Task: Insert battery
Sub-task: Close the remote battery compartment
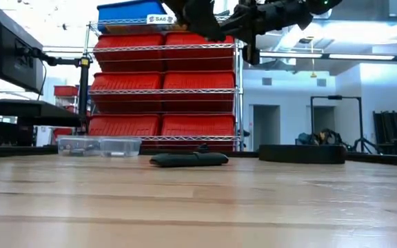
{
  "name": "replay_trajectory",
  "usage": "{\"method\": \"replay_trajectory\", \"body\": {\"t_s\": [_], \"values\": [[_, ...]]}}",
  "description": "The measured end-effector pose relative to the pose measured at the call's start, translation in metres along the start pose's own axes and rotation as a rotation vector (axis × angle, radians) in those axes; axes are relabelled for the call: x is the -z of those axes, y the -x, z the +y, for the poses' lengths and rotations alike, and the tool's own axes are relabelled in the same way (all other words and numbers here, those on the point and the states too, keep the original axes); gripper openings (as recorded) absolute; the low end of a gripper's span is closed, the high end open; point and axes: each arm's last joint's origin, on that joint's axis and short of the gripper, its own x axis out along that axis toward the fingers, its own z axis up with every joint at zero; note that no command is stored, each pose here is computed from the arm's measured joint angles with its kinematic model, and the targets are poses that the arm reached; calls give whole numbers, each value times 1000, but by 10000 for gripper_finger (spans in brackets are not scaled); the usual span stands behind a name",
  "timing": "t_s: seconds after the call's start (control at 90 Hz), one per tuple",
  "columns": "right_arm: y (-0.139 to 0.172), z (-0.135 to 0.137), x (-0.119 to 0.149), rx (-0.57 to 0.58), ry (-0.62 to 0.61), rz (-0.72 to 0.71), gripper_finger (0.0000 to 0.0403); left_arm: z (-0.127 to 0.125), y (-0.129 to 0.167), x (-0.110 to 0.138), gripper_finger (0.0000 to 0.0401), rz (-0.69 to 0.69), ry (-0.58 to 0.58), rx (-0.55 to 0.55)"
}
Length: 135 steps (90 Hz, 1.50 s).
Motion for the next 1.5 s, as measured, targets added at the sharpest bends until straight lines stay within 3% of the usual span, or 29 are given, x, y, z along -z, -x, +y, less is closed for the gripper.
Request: {"method": "replay_trajectory", "body": {"t_s": [0.244, 0.6, 0.9, 1.067, 1.256, 1.5], "values": [[-1, -1, 1, 2, -2, 3, 0, -4, -5, 3, 152, 21, -23, 8], [0, 0, -1, -11, 1, -3, 14, -4, -3, 3, 153, 25, -14, -9], [20, 13, -7, -35, 222, -54, 138, -2, 12, -1, 153, 34, 105, -1], [41, 20, -12, -12, 478, -95, 189, 2, 24, 4, 153, 106, 189, 14], [58, 25, -8, 30, 781, -70, 199, -3, 33, 19, 153, 273, 309, 39], [54, 11, 4, 104, 839, 80, 183, -26, 42, 32, 153, 435, 416, 113]]}}
